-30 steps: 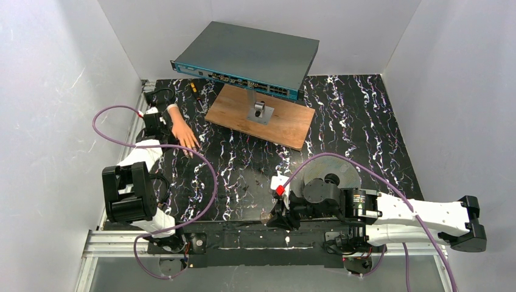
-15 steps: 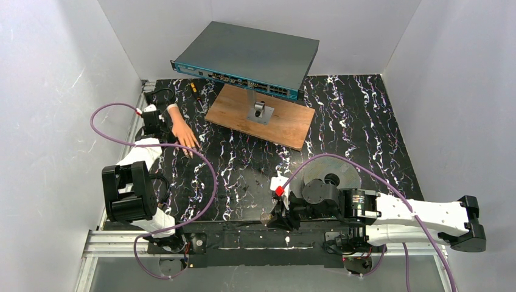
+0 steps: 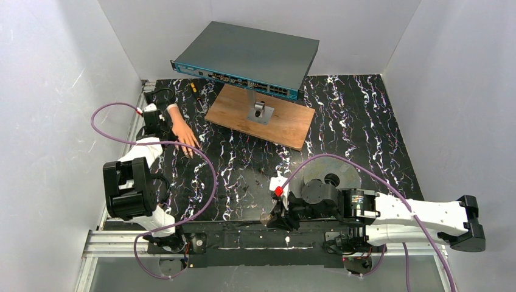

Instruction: Paint the nails

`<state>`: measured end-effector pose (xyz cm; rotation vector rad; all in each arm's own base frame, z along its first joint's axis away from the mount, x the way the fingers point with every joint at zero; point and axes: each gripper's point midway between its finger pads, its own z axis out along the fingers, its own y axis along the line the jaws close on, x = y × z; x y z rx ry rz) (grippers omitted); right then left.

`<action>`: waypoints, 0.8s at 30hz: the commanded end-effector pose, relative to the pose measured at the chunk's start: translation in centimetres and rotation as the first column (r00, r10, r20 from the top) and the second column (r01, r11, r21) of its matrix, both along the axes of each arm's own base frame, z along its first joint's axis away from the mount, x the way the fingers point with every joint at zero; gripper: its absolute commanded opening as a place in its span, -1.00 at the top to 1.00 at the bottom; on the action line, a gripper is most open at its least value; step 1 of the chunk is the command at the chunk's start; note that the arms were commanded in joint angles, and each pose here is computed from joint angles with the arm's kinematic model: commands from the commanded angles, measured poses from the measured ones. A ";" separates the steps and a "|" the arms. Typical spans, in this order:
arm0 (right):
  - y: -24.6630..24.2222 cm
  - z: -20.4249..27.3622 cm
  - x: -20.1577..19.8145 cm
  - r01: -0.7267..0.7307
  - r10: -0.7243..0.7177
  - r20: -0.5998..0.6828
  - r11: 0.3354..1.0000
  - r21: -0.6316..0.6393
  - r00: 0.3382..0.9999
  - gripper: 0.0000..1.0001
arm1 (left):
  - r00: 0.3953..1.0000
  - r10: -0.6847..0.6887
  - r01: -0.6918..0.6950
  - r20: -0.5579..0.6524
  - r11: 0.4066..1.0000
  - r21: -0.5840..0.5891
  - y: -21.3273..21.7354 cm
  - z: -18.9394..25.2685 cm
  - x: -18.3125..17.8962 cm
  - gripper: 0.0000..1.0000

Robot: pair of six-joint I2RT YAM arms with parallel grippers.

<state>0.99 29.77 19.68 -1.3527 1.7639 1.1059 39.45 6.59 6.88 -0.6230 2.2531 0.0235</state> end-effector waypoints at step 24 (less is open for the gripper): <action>0.7 2.2 -0.1 -0.005 0.004 0.008 0.997 0.075 1.000 0.97 | 0.995 -0.053 0.050 -0.084 0.998 -0.031 -1.3 -0.5 -1.3 1.00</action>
